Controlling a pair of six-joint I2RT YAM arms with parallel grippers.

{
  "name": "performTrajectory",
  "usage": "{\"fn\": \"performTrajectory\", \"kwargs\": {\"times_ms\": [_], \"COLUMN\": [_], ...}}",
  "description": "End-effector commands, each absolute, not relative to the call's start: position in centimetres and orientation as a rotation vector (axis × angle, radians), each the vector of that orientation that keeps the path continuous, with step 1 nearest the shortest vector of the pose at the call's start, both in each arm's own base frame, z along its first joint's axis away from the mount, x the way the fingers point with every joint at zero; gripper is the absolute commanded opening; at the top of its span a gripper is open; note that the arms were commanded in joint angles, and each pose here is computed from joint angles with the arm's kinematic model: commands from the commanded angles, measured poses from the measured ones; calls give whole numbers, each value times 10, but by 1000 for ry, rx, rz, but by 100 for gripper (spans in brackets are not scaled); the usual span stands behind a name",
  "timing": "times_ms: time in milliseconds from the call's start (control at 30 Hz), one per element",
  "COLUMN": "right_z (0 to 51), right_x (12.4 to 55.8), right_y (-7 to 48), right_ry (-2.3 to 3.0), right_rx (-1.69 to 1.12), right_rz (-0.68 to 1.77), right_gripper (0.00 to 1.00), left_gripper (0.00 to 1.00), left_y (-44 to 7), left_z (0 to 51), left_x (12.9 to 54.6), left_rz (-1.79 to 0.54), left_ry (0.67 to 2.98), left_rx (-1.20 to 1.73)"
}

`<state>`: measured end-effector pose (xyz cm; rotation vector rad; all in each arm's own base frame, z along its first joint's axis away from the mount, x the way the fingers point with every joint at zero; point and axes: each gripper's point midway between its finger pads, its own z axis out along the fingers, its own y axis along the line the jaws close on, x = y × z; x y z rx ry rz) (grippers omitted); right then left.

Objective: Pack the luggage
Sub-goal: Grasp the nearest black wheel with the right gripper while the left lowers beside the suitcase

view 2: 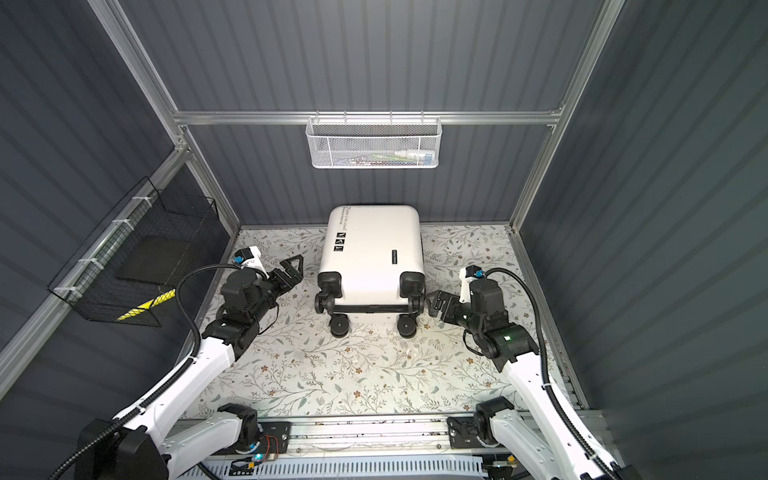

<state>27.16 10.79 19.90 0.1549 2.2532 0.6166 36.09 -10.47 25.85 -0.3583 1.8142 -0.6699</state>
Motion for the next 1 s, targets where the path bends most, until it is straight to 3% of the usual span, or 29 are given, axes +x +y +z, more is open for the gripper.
{"fn": "performTrajectory", "kwargs": {"times_ms": [0, 633, 967], "right_z": [197, 198, 190], "right_x": [267, 262, 280], "right_y": [111, 157, 167], "right_ry": [2240, 2243, 2265], "right_rx": [57, -155, -168], "right_rz": [583, 423, 296], "right_gripper": [99, 95, 86], "left_gripper": [100, 100, 100], "left_y": [-100, -100, -99], "left_z": [257, 226, 198], "left_x": [352, 296, 283], "left_rz": [-566, -610, -646], "left_ry": [1877, 1975, 2007], "left_rx": [-249, -180, -217]}}
